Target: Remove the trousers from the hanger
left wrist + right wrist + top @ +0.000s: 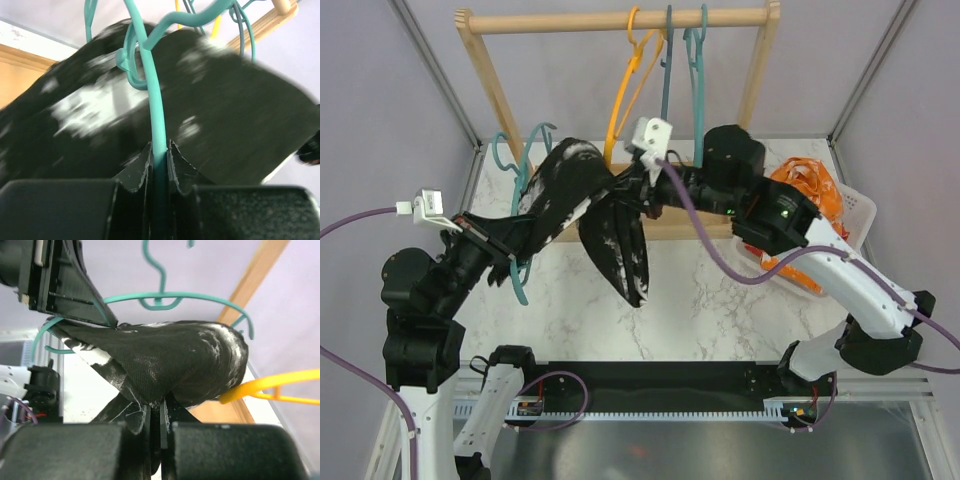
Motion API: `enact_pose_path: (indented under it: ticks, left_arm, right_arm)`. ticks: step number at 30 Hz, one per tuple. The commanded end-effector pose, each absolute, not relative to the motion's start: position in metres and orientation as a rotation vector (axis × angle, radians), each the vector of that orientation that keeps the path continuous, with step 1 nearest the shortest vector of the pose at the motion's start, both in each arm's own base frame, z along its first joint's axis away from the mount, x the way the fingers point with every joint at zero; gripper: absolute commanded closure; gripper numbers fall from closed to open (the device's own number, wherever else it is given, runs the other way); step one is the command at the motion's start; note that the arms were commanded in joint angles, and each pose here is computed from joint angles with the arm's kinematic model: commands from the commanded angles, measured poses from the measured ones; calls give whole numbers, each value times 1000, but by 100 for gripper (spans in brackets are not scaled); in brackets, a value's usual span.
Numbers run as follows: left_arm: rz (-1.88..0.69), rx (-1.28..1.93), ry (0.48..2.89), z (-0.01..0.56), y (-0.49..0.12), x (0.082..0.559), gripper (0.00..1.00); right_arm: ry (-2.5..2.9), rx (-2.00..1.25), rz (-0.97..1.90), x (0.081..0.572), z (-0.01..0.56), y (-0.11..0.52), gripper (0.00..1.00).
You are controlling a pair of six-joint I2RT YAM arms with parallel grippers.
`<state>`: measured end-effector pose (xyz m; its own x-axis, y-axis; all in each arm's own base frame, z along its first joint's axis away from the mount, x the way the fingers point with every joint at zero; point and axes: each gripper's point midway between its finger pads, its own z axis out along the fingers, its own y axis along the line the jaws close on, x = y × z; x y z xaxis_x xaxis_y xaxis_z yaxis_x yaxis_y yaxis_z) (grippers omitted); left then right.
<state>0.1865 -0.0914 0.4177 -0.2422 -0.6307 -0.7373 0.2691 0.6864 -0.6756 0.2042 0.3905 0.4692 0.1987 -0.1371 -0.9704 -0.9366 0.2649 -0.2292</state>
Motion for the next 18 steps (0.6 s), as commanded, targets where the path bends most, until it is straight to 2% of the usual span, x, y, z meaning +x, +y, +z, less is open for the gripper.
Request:
enact_pose_path:
  ticks: [1, 12, 18]
  left_arm:
    - [-734, -284, 1562, 420, -75, 191, 98]
    - [-719, -253, 1551, 430, -75, 187, 98]
    - [-733, -223, 1550, 437, -79, 183, 98]
  right_arm:
    - [875, -949, 981, 150, 616, 310, 100]
    - [820, -856, 1030, 108, 634, 229, 100]
    - [818, -791, 956, 88, 626, 188, 100]
